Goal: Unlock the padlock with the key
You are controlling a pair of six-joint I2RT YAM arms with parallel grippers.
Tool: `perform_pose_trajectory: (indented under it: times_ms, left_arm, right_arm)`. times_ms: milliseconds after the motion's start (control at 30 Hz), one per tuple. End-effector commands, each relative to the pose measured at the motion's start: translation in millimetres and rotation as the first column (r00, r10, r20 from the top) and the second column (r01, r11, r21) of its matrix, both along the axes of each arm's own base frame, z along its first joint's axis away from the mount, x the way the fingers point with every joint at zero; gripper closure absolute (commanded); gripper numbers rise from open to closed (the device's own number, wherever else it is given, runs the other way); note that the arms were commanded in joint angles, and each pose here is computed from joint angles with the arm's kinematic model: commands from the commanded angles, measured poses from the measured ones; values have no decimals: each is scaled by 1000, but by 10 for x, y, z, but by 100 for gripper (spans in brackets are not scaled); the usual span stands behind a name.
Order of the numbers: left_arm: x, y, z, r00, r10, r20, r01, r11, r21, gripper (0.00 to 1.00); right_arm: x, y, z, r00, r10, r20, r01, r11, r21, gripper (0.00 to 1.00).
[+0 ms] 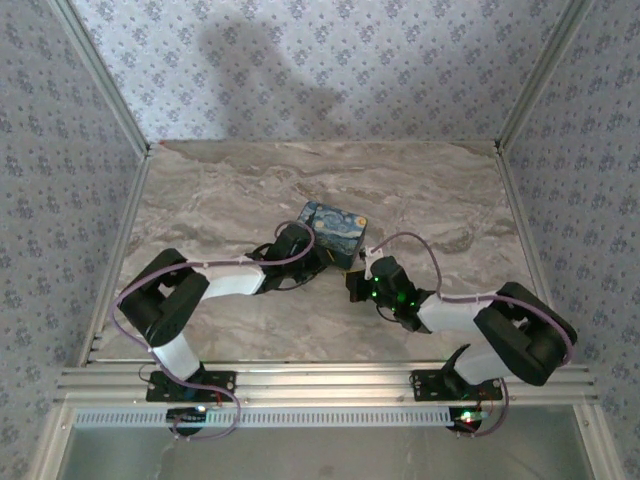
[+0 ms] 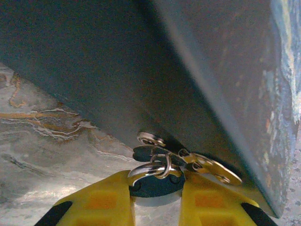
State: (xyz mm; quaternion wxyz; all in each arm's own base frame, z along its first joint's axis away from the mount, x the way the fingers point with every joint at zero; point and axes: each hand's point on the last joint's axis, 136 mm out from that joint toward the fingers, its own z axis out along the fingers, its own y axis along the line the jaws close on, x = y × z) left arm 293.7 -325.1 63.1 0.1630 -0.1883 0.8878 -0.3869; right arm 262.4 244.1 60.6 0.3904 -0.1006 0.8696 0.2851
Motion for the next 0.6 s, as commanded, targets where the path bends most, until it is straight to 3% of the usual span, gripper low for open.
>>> perform_pose_trajectory:
  times_ms: [0,567]
  left_arm:
    - [20,-61,86,1000,25,4,-24,999,-40,82]
    - [8,-100,71,1000,21,4,-21,999,-42,82]
  right_arm:
    - [71,54,55,1000,-29,-2,29,999,23,100]
    - [198,99,17,996,-85,-36,86,996,24,100]
